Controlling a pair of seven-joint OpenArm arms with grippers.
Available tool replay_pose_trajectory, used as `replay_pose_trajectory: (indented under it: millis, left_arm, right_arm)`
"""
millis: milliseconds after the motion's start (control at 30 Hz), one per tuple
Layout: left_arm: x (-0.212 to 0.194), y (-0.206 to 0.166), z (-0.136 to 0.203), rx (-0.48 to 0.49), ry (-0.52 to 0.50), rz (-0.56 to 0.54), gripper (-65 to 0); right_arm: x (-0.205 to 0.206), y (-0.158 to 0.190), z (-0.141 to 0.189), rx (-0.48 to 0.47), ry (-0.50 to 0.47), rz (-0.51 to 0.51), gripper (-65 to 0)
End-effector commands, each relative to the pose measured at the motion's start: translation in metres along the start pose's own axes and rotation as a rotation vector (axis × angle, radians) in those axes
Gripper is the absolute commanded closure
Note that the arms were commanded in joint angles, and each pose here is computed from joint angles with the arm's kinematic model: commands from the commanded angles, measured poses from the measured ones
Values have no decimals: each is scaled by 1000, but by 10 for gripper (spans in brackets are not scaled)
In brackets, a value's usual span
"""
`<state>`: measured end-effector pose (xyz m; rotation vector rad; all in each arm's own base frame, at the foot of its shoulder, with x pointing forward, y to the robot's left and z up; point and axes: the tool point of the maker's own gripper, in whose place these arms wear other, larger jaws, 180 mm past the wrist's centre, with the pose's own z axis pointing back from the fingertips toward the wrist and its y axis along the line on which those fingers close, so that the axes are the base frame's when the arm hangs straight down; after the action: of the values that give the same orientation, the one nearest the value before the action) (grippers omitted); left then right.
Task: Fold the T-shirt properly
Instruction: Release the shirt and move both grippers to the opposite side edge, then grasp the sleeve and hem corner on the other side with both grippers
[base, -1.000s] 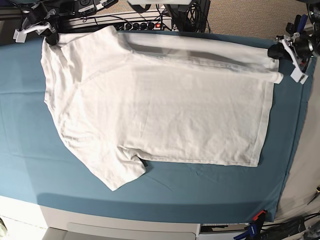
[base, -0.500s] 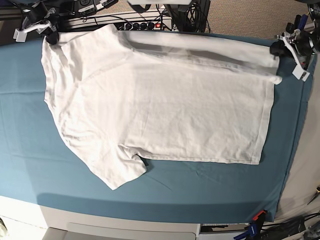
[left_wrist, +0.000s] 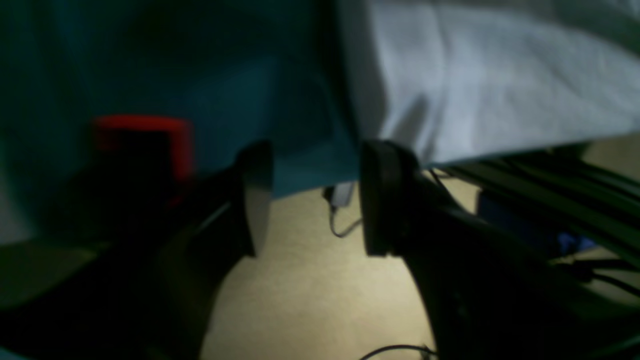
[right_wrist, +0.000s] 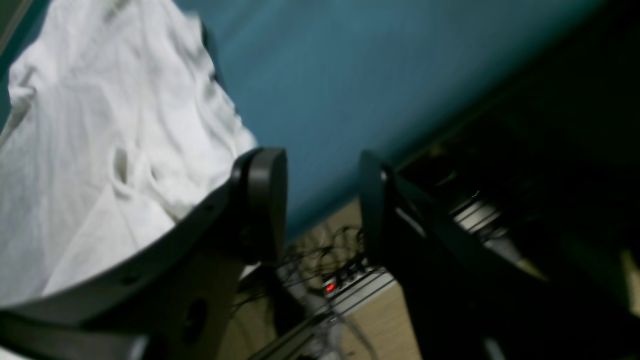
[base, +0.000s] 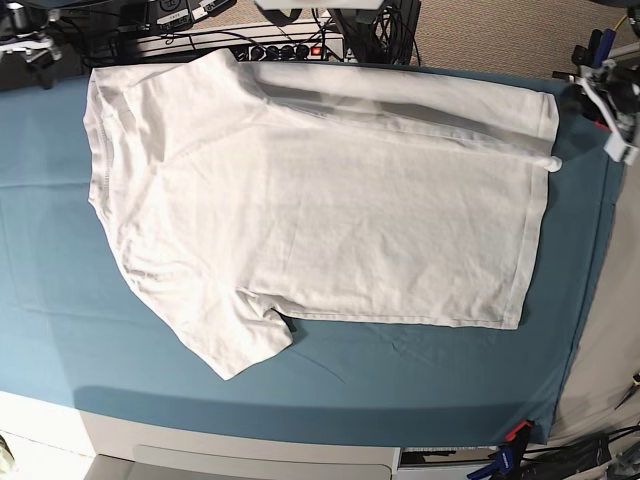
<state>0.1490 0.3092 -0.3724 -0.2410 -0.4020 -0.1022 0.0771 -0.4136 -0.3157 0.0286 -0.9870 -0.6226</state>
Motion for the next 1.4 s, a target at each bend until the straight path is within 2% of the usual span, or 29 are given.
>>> replay_pose_trajectory:
  millis: [0, 133, 267, 433, 567, 667, 800, 900, 1000, 1133, 1233, 1367]
  left_arm:
    - [20, 5, 15, 27, -58, -38, -290]
    - [66, 2, 49, 78, -216, -124, -290]
    - [112, -9, 64, 97, -323, -241, -290]
    - [163, -1, 48, 158, -362, -298, -290]
    - [204, 9, 16, 113, -361, -259, -290]
    - [241, 22, -7, 78, -348, -186, -290]
    - [301, 26, -25, -3, -364, -92, -285]
    - [332, 22, -40, -62, -351, 2, -283]
    - [336, 12, -65, -139, -304, 101, -283]
    - [317, 0, -102, -200, -254, 227, -283]
    - [305, -9, -120, -193, -221, 219, -283]
    - [294, -10, -131, -166, -189, 200, -283]
  right_arm:
    - [28, 4, 7, 12, -72, 50, -242]
    - [62, 33, 7, 58, -144, 158, -242]
    - [95, 86, -15, 118, -251, 282, -242]
    - [109, 171, -81, 249, -280, 407, -241]
    - [108, 240, -139, 335, -251, 490, -241]
    - [109, 275, -185, 386, -203, 481, -241]
    - [115, 310, -240, 461, -111, 356, -241]
    - [119, 336, -264, 511, -48, 284, -241]
    - [118, 358, -275, 546, 1, 273, -241]
    - [101, 373, -280, 538, 61, 410, -241]
    - [86, 383, -280, 542, 86, 507, -241]
    - [73, 392, -279, 558, 110, 568, -241]
